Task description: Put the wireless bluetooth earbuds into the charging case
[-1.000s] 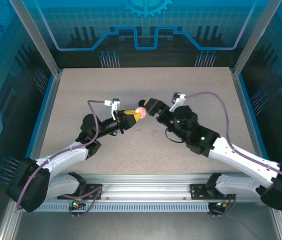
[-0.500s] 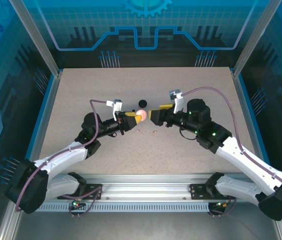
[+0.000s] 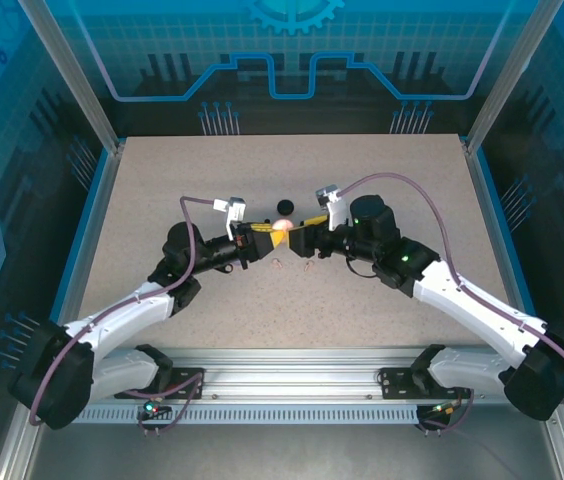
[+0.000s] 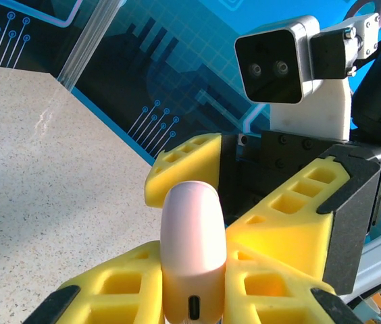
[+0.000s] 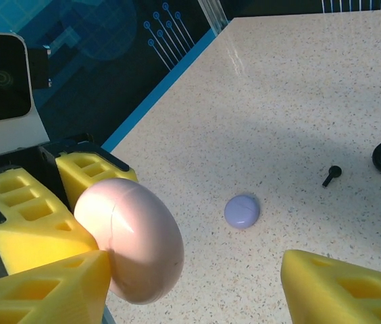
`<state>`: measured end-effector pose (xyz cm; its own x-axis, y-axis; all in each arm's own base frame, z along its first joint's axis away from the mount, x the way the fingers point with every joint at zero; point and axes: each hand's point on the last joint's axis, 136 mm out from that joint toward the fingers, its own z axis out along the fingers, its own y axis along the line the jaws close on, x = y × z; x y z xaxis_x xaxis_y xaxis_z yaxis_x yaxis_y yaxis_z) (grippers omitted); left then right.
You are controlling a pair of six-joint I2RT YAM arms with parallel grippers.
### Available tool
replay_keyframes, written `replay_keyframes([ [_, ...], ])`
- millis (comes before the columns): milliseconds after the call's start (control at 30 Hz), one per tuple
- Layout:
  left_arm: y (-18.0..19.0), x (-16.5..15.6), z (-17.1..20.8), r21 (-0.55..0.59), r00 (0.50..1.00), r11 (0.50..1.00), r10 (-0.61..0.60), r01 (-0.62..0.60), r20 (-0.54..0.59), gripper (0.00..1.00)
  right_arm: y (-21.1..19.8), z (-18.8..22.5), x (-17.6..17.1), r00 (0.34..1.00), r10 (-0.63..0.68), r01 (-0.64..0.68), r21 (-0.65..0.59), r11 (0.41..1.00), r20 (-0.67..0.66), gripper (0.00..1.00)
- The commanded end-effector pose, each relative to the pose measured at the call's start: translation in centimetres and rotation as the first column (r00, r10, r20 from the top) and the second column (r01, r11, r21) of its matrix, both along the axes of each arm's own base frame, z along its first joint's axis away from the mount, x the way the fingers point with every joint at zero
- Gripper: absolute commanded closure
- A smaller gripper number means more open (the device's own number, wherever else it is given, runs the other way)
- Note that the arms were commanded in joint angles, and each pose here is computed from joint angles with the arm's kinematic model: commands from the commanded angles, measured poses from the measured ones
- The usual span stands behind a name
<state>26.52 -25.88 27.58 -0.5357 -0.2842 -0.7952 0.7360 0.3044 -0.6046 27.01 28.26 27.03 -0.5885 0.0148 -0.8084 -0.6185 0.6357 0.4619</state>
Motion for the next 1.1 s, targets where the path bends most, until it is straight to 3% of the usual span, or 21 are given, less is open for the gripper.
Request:
replay_keyframes([
  [0,0.0,-0.8,2.7,-0.023,0.996,0.999,-0.032,0.034,0.081,1.00,-0.8,0.3,1.4,0.998,-0.063,0.063,0.008,0.998,0.024,0.35],
  [300,0.1,-1.3,3.5,-0.038,0.994,0.998,-0.038,0.042,0.098,1.00,-2.2,-1.5,2.8,0.991,-0.126,0.128,0.033,0.991,-0.041,0.40],
  [533,0.2,-1.5,3.4,-0.031,0.994,0.999,-0.037,0.040,0.106,1.00,-3.1,-0.9,0.1,0.996,-0.081,0.084,0.086,0.993,-0.037,0.40],
  [667,0.2,-1.4,3.4,-0.052,0.994,0.998,-0.033,0.039,0.108,1.00,-2.4,0.1,-1.6,0.999,-0.019,0.024,0.176,0.984,-0.029,0.40],
  [833,0.4,-1.2,3.7,-0.096,0.994,0.995,-0.019,0.030,0.106,1.00,-1.1,0.9,-1.8,0.999,-0.036,0.039,0.263,0.964,-0.015,0.44],
  [1067,0.3,-1.0,3.8,-0.110,0.995,0.993,-0.019,0.030,0.100,1.00,1.1,1.8,-1.6,0.999,-0.044,0.039,0.260,0.965,0.012,0.50],
])
